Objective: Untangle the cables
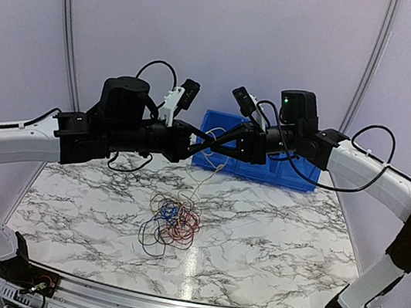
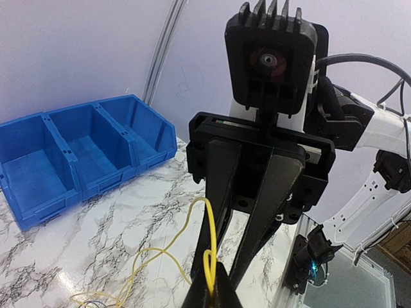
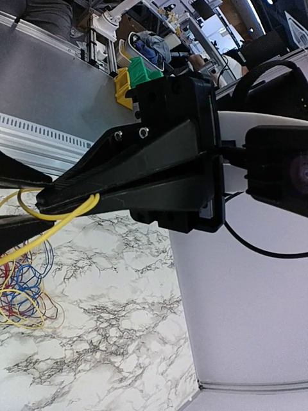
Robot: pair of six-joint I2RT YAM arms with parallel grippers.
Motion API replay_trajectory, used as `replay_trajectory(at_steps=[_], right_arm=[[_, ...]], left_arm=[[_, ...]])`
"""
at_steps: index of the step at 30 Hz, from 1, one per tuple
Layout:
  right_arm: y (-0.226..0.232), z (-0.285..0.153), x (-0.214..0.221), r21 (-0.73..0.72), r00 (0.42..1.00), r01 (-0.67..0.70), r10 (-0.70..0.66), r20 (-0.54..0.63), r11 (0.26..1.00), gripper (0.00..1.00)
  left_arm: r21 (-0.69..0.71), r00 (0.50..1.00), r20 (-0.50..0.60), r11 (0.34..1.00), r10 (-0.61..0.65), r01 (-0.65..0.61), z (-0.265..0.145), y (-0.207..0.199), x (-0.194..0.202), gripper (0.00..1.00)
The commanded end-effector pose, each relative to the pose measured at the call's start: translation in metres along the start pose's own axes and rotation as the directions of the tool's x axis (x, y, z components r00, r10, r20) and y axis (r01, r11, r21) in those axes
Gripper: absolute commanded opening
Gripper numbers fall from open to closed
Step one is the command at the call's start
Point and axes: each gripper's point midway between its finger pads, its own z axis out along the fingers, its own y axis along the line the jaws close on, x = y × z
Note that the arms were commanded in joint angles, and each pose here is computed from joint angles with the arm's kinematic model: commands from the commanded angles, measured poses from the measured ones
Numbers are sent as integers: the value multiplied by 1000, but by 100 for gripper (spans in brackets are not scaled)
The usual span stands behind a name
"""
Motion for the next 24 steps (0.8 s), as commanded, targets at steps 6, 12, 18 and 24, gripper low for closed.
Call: replay_trajectory(at_steps=[6,12,18,24], right_arm=[[2,-3,-7,42,997,71,-72,20,997,0],[-3,-7,-1,50,998,58,-59,17,997,0],[-3,-6,1,44,998,57,-58,17,997,0],[-2,-8,-1,48,998,62,-63,21,997,0]], left_arm=[[-20,999,-23,999,37,-37,1,5,12,4],[169,992,1,978,127,-125,-27,-31,11,32],[103,992,4,987,126,-126,-29,-18,11,28],[55,998,11,996,64,-64,-5,-4,14,29]])
